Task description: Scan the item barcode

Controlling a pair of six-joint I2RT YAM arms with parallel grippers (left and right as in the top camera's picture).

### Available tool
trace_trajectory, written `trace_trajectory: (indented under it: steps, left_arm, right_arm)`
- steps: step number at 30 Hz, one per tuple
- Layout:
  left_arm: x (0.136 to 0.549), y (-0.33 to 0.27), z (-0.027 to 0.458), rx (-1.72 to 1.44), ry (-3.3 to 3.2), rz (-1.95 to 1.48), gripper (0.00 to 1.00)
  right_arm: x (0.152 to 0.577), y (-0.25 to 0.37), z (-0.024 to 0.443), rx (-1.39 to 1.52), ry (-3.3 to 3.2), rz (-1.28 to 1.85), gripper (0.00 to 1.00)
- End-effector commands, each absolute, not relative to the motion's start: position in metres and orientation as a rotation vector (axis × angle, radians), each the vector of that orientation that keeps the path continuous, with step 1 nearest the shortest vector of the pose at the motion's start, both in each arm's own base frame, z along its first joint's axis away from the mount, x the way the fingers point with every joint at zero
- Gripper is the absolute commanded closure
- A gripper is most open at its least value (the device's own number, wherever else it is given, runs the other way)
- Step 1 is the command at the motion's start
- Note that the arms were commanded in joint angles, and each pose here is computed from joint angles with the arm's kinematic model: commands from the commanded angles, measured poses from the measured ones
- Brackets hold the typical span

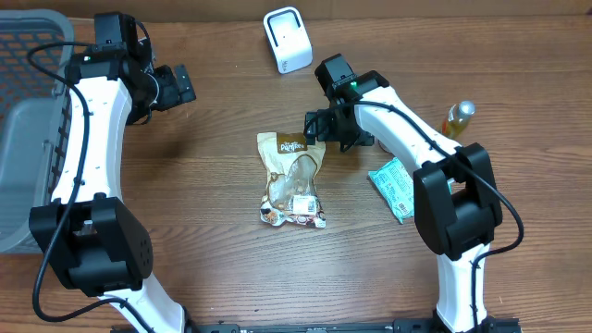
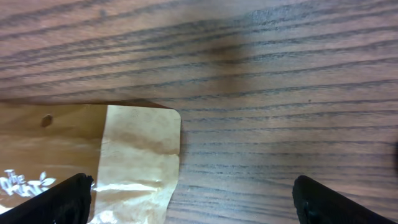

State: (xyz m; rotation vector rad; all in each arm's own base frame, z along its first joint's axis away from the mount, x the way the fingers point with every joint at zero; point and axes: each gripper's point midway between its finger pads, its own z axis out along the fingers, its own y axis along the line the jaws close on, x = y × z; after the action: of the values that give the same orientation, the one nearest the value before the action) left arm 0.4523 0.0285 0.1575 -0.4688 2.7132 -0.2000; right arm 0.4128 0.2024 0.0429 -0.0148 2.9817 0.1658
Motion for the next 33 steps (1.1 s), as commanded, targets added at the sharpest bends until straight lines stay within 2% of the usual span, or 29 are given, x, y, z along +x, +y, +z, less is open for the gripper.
trace_trajectory:
  steps: [1,4,6,8,9,13,18,27,33]
  left_arm:
    - [0.457,0.029,0.168,-0.448,2.685,-0.195,0.01]
    - [0.457,0.029,0.168,-0.448,2.685,-0.195,0.01]
    - [0.457,0.029,0.168,-0.448,2.685,-0.195,0.0]
    - [0.457,0.029,0.168,-0.448,2.685,-0.195,0.0]
    - [0.457,0.029,0.168,-0.448,2.685,-0.195,0.0]
    - [0.457,0.029,0.168,-0.448,2.685,-0.195,0.0]
    - [0.457,0.029,0.168,-0.448,2.685,-0.195,0.0]
    - [0.457,0.029,0.168,-0.448,2.685,-0.195,0.0]
    - [0.457,0.029,0.168,-0.448,2.685,-0.195,0.0]
  right_arm:
    - [0.42,0.205,0.114,-0.013,2.822,0.242,0.0]
    - [0.418,0.203,0.161,-0.014,2.72,0.298,0.0]
    - [0.409,0.2,0.214,-0.015,2.603,0.358,0.0]
    - [0.402,0.195,0.247,-0.012,2.529,0.392,0.0]
    - [0.395,0.183,0.278,-0.051,2.444,0.357,0.0]
    - [0.371,0.141,0.353,-0.116,2.217,0.175,0.0]
    - [0.325,0.108,0.419,-0.049,2.037,0.187,0.0]
    - [0.22,0.048,0.434,0.015,1.944,0.179,0.0]
    - [0.173,0.019,0.383,0.09,1.863,0.199,0.0]
